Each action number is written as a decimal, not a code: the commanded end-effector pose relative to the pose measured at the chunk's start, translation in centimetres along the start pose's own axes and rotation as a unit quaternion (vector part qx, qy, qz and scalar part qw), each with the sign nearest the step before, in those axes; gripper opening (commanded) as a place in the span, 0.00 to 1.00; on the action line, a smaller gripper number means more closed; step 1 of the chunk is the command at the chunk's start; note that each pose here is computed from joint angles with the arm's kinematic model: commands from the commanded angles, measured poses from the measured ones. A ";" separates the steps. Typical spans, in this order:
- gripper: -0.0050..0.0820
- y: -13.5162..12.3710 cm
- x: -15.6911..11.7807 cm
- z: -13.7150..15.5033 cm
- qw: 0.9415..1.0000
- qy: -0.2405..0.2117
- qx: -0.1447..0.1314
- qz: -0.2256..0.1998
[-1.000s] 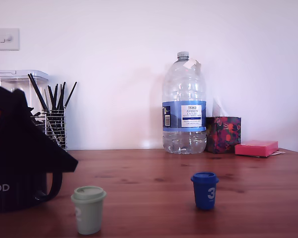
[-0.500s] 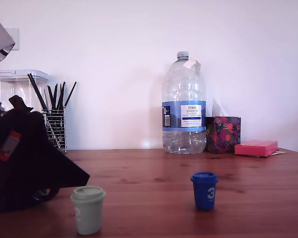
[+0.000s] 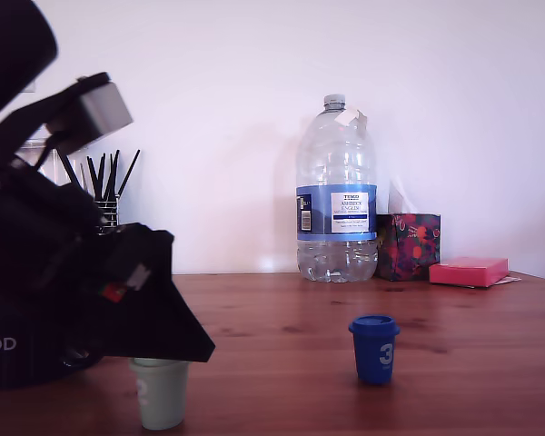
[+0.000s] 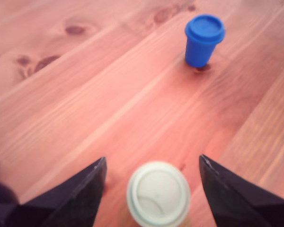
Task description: Pick up the coffee capsules from the table one by one and drop them inside the nearest coffee cup
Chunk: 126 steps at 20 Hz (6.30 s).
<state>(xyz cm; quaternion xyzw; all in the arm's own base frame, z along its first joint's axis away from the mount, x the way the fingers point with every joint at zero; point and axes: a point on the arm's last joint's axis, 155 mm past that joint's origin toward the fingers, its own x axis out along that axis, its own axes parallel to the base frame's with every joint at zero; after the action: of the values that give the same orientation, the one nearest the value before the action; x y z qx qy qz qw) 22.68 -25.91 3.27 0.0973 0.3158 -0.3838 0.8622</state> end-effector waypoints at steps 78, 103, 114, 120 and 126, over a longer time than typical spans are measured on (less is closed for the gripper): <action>0.61 15.2 -9.4 6.1 0.984 -0.019 -0.091 0.153; 0.04 -3.5 -3.4 14.4 0.986 -0.157 -0.045 -0.010; 0.04 -8.6 3.0 10.6 0.983 -0.171 -0.061 0.000; 0.04 -7.3 2.3 7.3 0.980 -0.177 -0.089 0.005; 0.04 -7.4 2.3 6.9 0.981 -0.173 -0.087 0.009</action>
<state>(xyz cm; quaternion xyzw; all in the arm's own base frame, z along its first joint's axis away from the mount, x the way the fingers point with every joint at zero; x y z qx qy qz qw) 21.78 -35.31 8.54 -0.0481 0.1857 -0.3612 0.9125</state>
